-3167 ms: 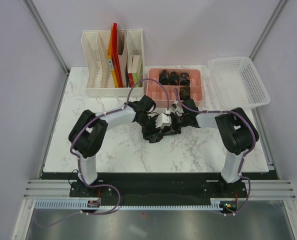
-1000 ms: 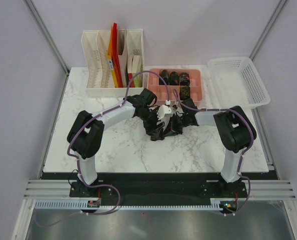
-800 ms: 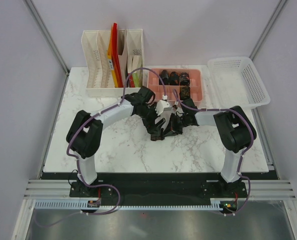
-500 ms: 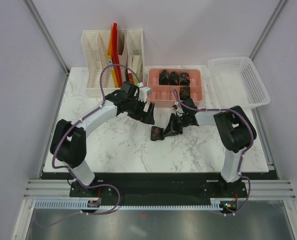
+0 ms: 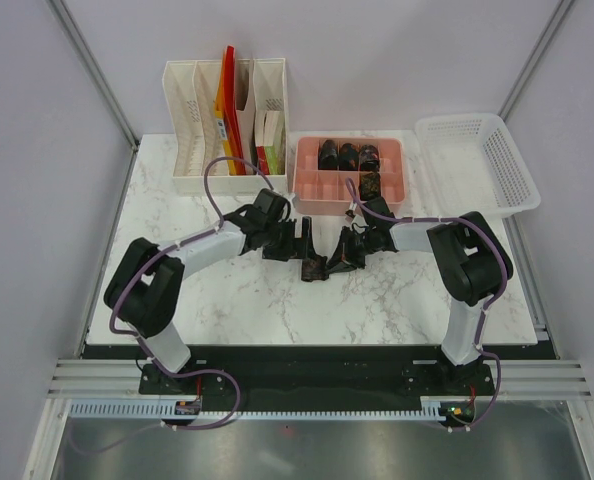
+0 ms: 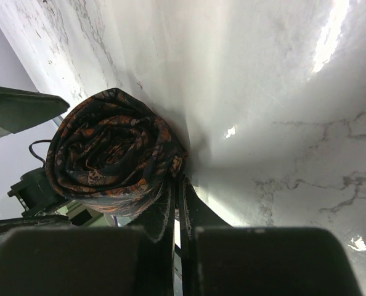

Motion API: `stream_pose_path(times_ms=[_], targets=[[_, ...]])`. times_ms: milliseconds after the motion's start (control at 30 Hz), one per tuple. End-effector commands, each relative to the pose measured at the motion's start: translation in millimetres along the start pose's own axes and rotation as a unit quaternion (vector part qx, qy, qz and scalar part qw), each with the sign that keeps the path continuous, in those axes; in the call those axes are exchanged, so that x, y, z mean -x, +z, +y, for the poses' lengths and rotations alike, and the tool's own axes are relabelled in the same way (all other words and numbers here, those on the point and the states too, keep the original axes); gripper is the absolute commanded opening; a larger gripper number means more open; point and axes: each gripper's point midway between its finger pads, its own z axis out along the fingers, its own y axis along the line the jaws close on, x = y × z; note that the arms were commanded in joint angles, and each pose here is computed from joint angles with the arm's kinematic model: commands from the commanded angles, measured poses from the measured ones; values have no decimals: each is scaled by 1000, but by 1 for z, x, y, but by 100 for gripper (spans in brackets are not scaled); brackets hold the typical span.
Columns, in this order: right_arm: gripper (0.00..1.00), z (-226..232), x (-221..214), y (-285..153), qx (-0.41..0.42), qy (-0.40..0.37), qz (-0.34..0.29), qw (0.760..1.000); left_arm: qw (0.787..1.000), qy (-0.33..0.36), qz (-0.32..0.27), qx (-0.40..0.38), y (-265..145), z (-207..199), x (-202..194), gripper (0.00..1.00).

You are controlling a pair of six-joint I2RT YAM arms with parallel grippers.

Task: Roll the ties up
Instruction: Pick up the tie at the center of the board.

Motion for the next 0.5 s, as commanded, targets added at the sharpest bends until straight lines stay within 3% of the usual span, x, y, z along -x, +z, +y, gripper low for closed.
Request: stream_pose_path(times_ms=[0, 133, 467], targets=[[0, -44, 1, 6, -95, 13, -25, 995, 998, -24, -44, -32, 10, -18, 16, 93], [0, -43, 1, 7, -92, 13, -24, 995, 998, -31, -36, -47, 15, -23, 8, 84], [0, -43, 1, 7, -91, 16, -24, 995, 998, -55, -9, -37, 33, -27, -11, 79]])
